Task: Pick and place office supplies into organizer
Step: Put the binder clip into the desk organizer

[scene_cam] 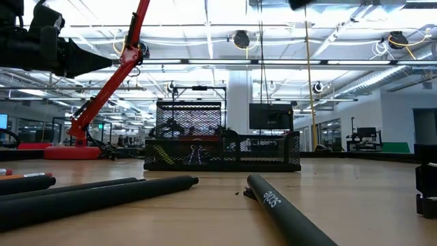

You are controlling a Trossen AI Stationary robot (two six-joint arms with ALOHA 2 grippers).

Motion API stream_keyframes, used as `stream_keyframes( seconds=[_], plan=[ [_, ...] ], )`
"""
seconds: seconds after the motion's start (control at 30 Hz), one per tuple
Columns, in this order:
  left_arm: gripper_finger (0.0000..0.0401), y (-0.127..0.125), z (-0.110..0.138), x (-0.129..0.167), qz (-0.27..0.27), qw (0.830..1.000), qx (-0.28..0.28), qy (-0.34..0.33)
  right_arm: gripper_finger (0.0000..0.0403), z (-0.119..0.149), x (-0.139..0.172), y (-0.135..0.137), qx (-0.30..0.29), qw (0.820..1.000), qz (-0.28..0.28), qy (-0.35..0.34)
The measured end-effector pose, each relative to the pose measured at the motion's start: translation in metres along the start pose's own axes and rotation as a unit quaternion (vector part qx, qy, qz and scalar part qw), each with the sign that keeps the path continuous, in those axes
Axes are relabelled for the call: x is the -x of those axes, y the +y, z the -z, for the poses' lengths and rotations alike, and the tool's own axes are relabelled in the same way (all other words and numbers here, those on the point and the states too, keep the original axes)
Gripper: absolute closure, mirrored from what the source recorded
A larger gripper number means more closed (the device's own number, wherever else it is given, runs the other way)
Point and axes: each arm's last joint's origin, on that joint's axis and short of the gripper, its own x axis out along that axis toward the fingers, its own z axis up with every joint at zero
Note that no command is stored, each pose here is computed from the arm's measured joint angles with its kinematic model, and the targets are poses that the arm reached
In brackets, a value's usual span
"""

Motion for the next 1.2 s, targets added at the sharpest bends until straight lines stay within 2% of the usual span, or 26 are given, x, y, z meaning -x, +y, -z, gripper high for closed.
stream_keyframes(
  seconds=[0.13,0.23,0.7,0.97,1.2],
  plan=[
    [0.0354,0.0,0.0,0.0,0.0,1.0,0.005,0.0,0.027,0.01,0.002,0.014,-0.059,0.995,-0.062,0.052],
    [0.0354,0.0,0.0,0.0,0.0,1.0,0.005,0.0,0.0269,0.017,0.0,0.022,-0.092,0.99,-0.071,0.074],
    [0.0354,0.0,0.0,0.0,0.0,1.0,0.004,0.0,0.0186,0.047,-0.016,0.031,-0.167,0.972,-0.048,0.158],
    [0.0354,0.0,0.0,0.0,0.0,1.0,0.005,0.001,0.0179,0.05,-0.016,0.03,-0.168,0.971,-0.029,0.167],
    [0.0354,0.0,0.0,0.0,0.0,1.0,0.006,0.001,0.0179,0.07,-0.014,0.029,-0.189,0.967,-0.025,0.168]
  ],
)
